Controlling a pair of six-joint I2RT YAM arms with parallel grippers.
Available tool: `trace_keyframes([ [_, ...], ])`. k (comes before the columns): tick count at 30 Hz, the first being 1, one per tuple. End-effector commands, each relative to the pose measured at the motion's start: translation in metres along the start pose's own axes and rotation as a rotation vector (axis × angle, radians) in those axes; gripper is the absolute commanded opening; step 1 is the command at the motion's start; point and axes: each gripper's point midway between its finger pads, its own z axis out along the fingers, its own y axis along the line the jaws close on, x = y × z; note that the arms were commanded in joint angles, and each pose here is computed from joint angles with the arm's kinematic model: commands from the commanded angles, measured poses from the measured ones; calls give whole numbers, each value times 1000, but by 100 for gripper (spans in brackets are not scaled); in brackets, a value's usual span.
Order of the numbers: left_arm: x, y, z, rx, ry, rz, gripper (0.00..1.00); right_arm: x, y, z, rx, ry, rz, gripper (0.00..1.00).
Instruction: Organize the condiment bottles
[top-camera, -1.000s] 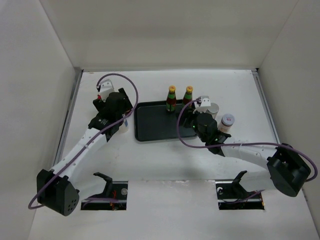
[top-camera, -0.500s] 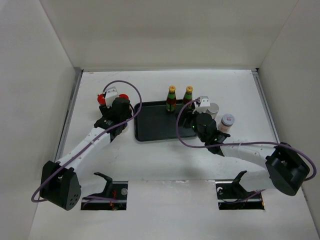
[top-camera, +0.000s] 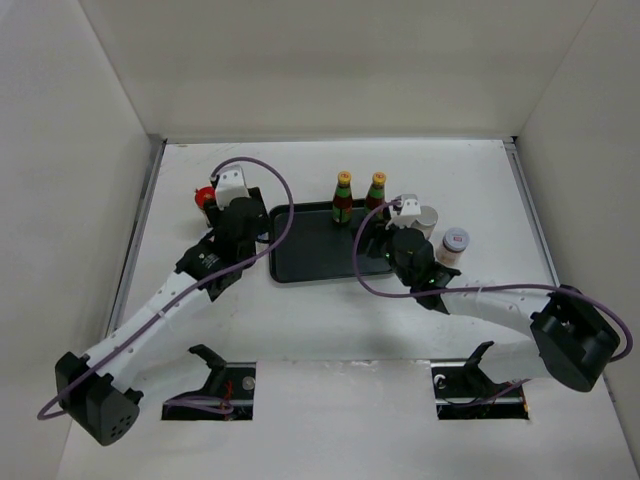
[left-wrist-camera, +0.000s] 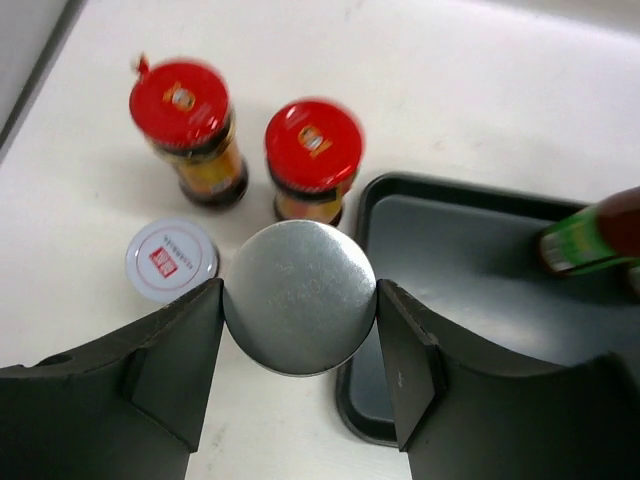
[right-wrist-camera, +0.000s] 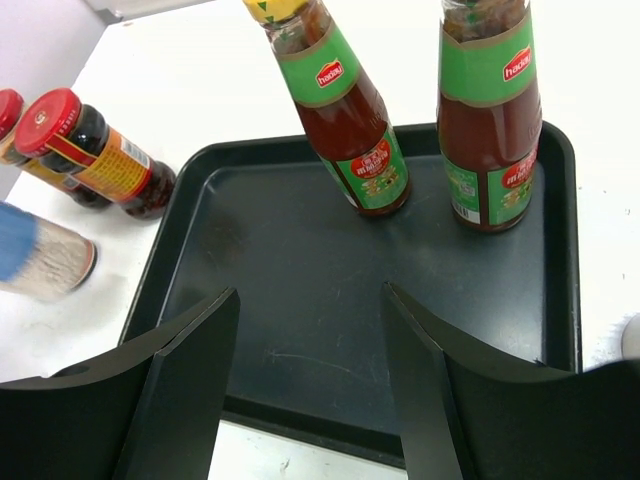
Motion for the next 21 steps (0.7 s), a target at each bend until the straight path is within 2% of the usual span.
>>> trace_keyframes([
  [1, -71, -29, -21, 69, -171, -96, 40, -26, 11, -2, -39, -84, 49, 65],
  [6, -71, -80, -10, 161, -175, -85, 40, -30, 5, -3, -23, -100, 54, 65],
  [12, -67, -134, 26, 229, -179, -81, 40, -32, -1, -4, -13, -109, 64, 65],
  [17, -62, -144, 53, 196, -180, -36, 39, -30, -1, -3, -13, -106, 63, 65],
  [21, -49, -136, 72, 152, -157, -1, 40, -31, -3, -2, -10, -106, 63, 65],
])
